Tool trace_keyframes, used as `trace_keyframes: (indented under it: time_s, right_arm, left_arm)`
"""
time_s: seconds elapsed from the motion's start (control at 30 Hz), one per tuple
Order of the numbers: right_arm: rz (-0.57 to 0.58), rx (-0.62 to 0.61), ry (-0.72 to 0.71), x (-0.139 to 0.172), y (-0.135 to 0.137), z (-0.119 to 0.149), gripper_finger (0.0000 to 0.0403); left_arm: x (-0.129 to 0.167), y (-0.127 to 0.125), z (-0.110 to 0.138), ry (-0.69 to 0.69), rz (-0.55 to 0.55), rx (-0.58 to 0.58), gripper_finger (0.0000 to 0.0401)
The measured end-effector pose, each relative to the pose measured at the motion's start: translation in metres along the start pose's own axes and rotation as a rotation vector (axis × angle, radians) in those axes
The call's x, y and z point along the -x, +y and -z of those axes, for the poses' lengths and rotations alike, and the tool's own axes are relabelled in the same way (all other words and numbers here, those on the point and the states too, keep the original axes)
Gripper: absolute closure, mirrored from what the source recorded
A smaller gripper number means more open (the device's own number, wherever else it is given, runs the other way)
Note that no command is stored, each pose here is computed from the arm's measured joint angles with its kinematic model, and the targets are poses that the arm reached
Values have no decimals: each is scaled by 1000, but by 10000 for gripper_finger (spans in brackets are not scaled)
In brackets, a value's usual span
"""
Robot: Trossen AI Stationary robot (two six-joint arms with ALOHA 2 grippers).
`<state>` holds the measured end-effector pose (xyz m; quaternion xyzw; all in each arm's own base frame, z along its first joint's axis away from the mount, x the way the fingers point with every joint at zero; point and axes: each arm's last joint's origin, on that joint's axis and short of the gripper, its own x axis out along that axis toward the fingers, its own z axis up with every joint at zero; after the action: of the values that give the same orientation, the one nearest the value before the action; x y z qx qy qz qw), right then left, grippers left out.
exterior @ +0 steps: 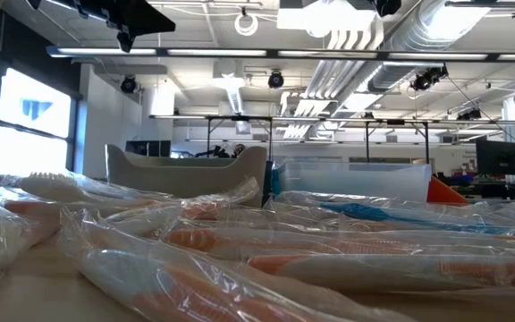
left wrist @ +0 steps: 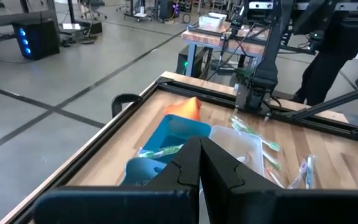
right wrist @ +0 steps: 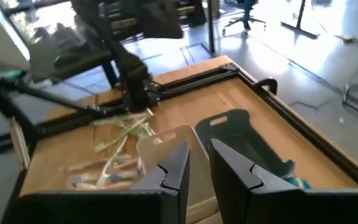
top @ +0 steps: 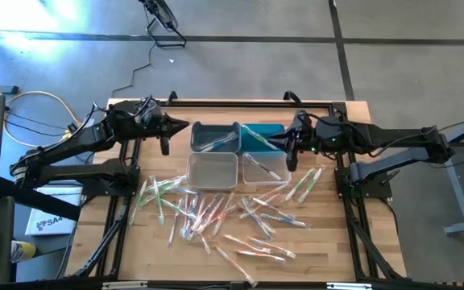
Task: Pick & Place Toothbrushes
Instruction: Put the green toothbrush into the blue bin
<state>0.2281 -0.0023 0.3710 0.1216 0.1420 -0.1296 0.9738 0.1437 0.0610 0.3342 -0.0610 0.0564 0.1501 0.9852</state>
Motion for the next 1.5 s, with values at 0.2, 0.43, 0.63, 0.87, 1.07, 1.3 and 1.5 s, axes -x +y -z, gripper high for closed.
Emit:
trace_keyframes:
  time_s: [0.2, 0.43, 0.63, 0.87, 1.07, 1.3, 1.5]
  right_arm:
    - [150, -263, 106, 2, -7, 14, 349]
    - [453, -498, 328, 18, -17, 48, 349]
    - [655, -674, 447, 37, -19, 67, 349]
    - [728, -763, 477, 44, -17, 74, 349]
    - [788, -869, 480, 43, -16, 77, 349]
    - [906, -898, 557, 35, -15, 86, 349]
    - [969, -864, 643, 19, -11, 96, 349]
  left_arm:
    - [0, 0, 0, 0, 0, 0, 401]
    - [0, 0, 0, 0, 1, -1, 401]
    - [0, 0, 0, 0, 1, -1, 401]
    - [0, 0, 0, 0, -1, -4, 401]
    - [0, 0, 0, -1, -7, -4, 401]
    - [0, 0, 0, -1, -9, -4, 401]
    - [0, 0, 0, -1, -9, -3, 401]
